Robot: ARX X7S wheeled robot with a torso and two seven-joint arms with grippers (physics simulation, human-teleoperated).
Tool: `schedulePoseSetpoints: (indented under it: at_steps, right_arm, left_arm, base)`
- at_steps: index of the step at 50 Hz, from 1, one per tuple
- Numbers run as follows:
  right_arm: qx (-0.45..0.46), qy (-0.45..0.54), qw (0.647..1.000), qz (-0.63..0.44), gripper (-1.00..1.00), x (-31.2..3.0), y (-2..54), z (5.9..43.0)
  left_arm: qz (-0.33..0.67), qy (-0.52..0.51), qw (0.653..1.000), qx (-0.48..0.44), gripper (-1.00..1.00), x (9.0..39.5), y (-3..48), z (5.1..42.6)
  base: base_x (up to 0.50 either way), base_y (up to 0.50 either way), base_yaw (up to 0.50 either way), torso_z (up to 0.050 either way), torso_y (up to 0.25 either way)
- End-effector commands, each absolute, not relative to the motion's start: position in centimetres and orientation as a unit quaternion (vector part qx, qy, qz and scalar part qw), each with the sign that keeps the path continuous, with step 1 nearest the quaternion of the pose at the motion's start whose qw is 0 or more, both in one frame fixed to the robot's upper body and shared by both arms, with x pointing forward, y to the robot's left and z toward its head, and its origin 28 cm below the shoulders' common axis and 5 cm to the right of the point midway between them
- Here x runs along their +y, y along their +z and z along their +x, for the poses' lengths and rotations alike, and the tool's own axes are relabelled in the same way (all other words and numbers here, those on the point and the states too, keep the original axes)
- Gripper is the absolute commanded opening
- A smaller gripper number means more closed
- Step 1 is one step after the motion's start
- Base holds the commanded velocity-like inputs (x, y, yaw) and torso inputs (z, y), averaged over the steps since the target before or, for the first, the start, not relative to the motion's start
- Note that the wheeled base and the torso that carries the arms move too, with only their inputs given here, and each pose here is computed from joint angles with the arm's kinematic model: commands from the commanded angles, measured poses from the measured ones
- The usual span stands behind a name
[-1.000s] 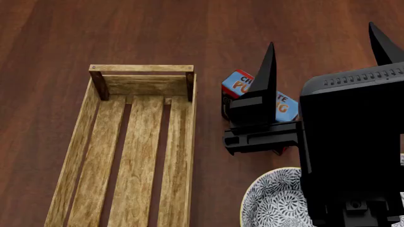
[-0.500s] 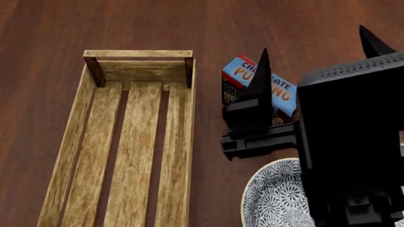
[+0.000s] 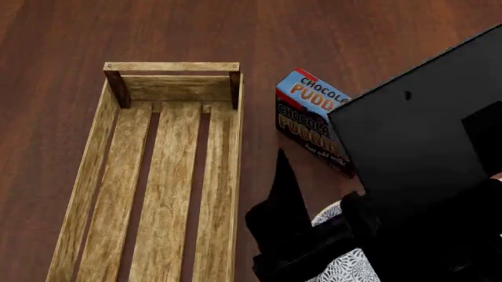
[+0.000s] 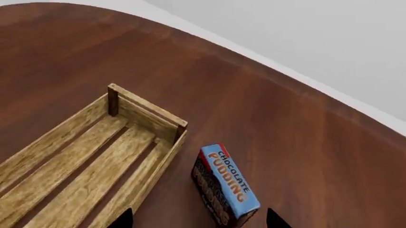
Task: Stack the left bowl on the right bowl and place them in the tray.
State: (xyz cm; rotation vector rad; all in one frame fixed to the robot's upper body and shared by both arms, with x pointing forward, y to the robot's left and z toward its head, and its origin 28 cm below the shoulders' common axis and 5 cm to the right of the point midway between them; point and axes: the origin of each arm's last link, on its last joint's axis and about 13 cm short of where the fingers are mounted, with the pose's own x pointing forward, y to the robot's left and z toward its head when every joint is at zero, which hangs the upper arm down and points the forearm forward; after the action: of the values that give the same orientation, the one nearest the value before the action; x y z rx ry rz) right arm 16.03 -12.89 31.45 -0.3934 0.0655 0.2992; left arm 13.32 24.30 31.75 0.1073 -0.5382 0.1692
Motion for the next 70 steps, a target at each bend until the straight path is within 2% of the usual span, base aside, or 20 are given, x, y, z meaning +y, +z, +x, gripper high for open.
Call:
schedulePoseSetpoints:
  at_steps: [1, 9, 25, 41, 70]
  right_arm:
    - [0.144, 0.163, 0.951, -0.222, 1.00, -14.1, 33.4, 14.5]
    - [0.234, 0.173, 0.913, -0.285, 1.00, -14.7, 33.1, 14.4]
    - [0.300, 0.209, 0.878, -0.309, 1.00, -14.7, 30.5, 16.7]
    - [0.328, 0.243, 0.853, -0.325, 1.00, -13.8, 27.8, 20.1]
    - [0.361, 0.278, 0.823, -0.341, 1.00, -12.5, 24.2, 21.7]
  left_arm:
    - [0.050, 0.095, 0.957, -0.270, 1.00, 24.8, 31.9, 12.5]
    - [0.049, 0.095, 0.956, -0.271, 1.00, 25.0, 32.2, 11.2]
    - [0.052, 0.090, 0.957, -0.272, 1.00, 24.8, 32.3, 11.3]
    - [0.051, 0.083, 0.959, -0.265, 1.00, 24.4, 31.7, 12.5]
    - [0.046, 0.081, 0.961, -0.262, 1.00, 24.5, 31.0, 12.6]
  base:
    - [0.00, 0.00, 0.00, 0.000, 0.000]
    - [0.00, 0.00, 0.00, 0.000, 0.000]
    - [0.00, 0.00, 0.00, 0.000, 0.000]
    - [0.00, 0.00, 0.00, 0.000, 0.000]
    - [0.00, 0.00, 0.00, 0.000, 0.000]
